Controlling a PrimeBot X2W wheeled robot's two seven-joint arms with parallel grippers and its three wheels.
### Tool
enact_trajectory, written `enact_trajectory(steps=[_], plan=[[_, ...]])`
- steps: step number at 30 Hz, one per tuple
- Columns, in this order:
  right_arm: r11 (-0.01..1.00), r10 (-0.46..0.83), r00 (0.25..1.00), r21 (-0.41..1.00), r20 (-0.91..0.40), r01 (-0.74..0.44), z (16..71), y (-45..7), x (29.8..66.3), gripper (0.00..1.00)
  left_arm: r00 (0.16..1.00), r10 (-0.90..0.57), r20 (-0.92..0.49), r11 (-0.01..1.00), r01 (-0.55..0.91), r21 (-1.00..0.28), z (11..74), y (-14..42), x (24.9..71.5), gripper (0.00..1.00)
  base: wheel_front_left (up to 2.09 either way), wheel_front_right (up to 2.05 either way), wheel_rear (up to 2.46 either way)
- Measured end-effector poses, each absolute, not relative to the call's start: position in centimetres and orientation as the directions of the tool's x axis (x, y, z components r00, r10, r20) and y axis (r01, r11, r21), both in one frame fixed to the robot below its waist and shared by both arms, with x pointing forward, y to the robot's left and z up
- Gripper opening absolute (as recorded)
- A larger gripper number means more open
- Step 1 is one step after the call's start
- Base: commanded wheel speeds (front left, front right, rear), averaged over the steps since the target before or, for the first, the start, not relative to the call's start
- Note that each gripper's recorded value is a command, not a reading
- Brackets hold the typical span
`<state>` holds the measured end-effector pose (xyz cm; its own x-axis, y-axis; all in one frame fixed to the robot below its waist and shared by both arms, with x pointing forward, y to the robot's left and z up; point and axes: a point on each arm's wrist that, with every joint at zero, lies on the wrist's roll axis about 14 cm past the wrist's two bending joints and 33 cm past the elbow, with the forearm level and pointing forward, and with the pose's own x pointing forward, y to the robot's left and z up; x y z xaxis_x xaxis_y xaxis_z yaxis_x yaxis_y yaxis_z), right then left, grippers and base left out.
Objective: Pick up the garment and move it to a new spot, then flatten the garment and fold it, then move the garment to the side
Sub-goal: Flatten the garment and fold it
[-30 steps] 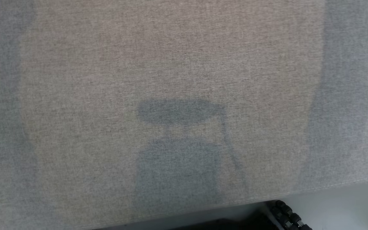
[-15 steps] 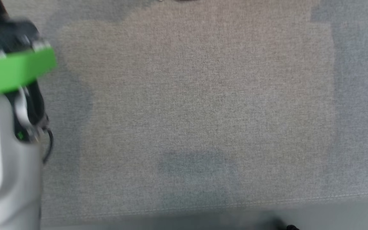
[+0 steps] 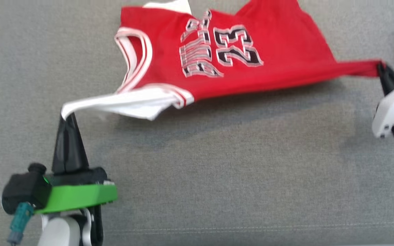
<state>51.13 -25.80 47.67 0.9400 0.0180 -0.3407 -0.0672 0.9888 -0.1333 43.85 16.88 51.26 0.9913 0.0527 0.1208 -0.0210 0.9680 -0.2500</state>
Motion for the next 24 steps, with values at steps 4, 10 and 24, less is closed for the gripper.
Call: enact_trajectory(steps=[4, 10, 24], plan=[[0.997, -0.016, 0.939, -0.082, -0.344, -0.013, 47.6, -25.7, 47.3, 0.00, 0.996, 0.052, 0.070, 0.972, -0.034, -0.233, 50.2, 16.7, 40.9, 0.00, 0.00, 0.00, 0.00], [0.996, -0.091, 0.923, -0.041, -0.374, 0.082, 46.8, -25.8, 42.9, 0.00, 0.999, 0.049, -0.003, 0.980, -0.049, -0.194, 48.4, 16.2, 37.5, 0.00, 0.00, 0.00, 0.00], [0.980, -0.178, 0.766, -0.043, -0.617, 0.193, 42.0, -26.9, 33.9, 0.00, 0.975, 0.101, -0.199, 0.992, -0.114, -0.053, 44.0, 18.4, 32.6, 0.00, 0.00, 0.00, 0.00]])
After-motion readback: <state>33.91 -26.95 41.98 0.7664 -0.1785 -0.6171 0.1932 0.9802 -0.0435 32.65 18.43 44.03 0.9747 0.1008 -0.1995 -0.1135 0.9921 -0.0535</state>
